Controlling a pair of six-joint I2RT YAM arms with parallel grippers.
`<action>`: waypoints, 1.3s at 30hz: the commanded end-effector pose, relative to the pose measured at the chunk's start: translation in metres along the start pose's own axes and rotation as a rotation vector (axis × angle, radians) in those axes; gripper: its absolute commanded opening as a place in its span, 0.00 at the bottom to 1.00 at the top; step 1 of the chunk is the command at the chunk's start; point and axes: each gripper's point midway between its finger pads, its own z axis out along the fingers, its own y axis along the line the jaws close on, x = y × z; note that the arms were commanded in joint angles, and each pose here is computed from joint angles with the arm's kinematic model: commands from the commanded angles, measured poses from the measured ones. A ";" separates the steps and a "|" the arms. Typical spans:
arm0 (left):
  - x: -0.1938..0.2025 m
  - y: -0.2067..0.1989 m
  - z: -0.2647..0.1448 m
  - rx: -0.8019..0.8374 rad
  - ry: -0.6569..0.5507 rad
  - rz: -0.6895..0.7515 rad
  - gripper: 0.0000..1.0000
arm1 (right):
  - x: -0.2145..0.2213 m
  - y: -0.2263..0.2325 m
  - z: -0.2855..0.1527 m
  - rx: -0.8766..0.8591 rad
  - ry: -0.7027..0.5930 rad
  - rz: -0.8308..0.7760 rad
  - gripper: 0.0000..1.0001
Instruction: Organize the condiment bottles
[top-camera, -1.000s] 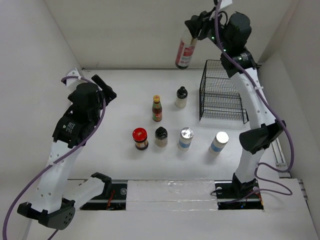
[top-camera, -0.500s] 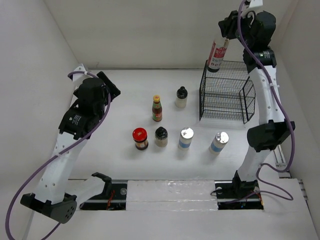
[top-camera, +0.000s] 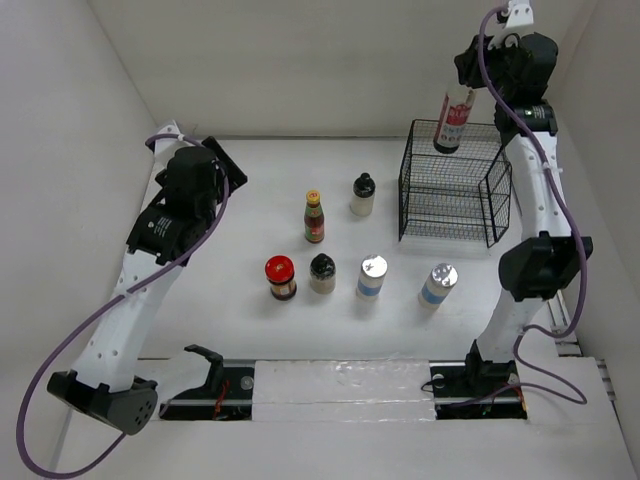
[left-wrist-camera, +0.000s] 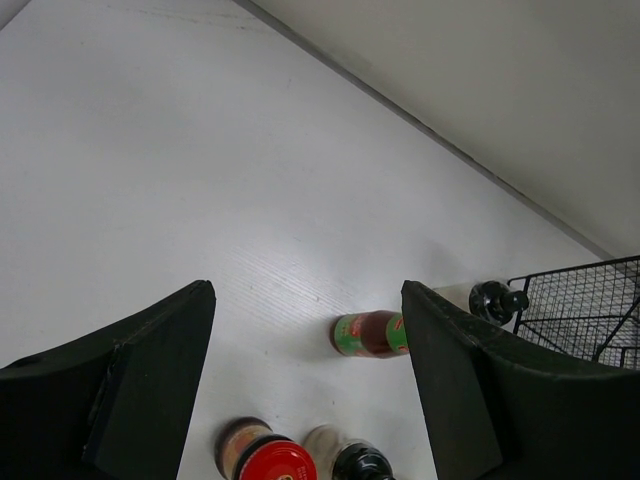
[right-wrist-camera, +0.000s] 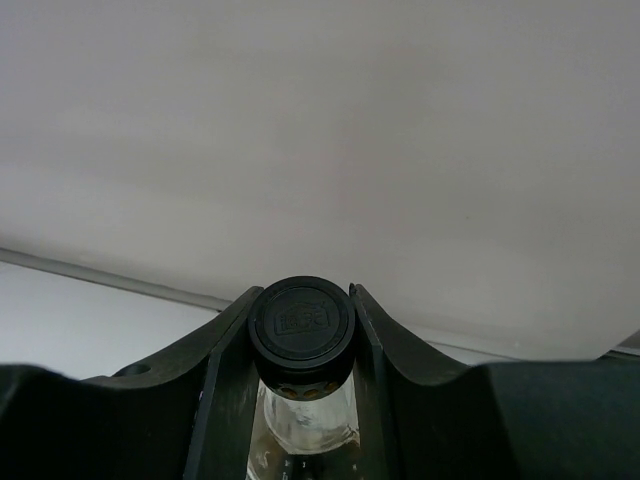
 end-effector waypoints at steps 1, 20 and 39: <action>-0.022 -0.014 -0.005 0.049 -0.053 -0.029 0.71 | -0.036 -0.002 0.003 0.007 -0.162 -0.058 0.00; -0.001 -0.018 0.009 0.055 -0.004 -0.015 0.71 | 0.108 0.016 0.007 -0.021 0.101 -0.006 0.03; 0.008 -0.020 0.004 0.086 0.018 -0.030 0.73 | 0.059 0.097 -0.050 -0.095 0.101 -0.068 0.49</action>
